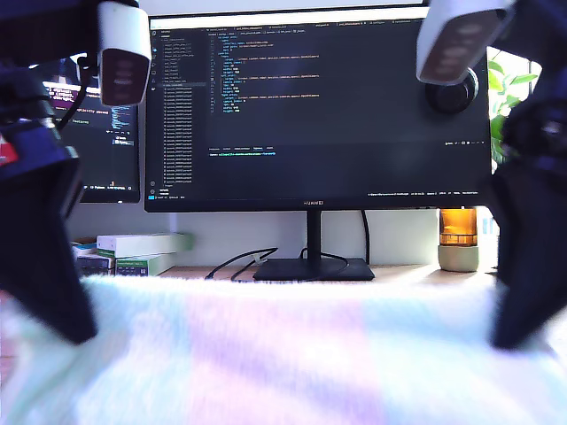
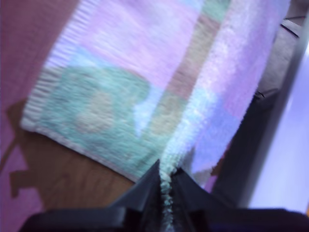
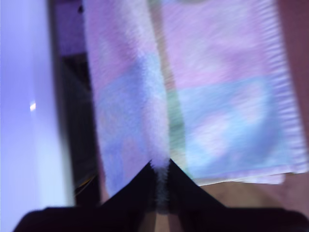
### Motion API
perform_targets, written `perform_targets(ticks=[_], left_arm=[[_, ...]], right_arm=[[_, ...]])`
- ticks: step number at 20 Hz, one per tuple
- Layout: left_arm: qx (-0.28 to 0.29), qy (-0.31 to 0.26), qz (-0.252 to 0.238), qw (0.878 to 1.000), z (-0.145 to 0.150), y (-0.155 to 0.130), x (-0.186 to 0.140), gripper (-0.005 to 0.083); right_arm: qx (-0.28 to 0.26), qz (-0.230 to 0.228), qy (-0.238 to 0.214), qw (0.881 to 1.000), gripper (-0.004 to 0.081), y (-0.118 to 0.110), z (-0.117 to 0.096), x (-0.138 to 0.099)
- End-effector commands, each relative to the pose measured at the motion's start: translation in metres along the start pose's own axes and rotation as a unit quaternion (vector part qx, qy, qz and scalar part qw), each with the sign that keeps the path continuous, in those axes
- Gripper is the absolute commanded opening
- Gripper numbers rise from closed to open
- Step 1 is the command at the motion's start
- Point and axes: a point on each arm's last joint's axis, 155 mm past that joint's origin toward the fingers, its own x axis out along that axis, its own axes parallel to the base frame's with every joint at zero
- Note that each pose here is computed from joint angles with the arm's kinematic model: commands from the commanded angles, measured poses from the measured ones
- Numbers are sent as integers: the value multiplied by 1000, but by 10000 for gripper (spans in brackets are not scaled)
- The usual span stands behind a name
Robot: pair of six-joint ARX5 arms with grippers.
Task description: Fold the tea towel to a neat square and place it to the right
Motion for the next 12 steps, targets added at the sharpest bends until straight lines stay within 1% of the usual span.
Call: perform_targets(ticks=[1,6,9,12], left_arm=[[10,-10,7,1000,6,6,1,-20],[35,-40,34,998,20,27,-2,-20],[40,-42,46,997,21,40,4,-20],[39,-45,52,997,24,50,12,-20]], right_arm=[[12,4,11,1000,-12,-5,-5,7],[28,-19,17,999,-12,-27,-10,16],[37,-36,15,999,-12,-40,-11,17],[40,-58,9,997,-12,-53,-8,13]])
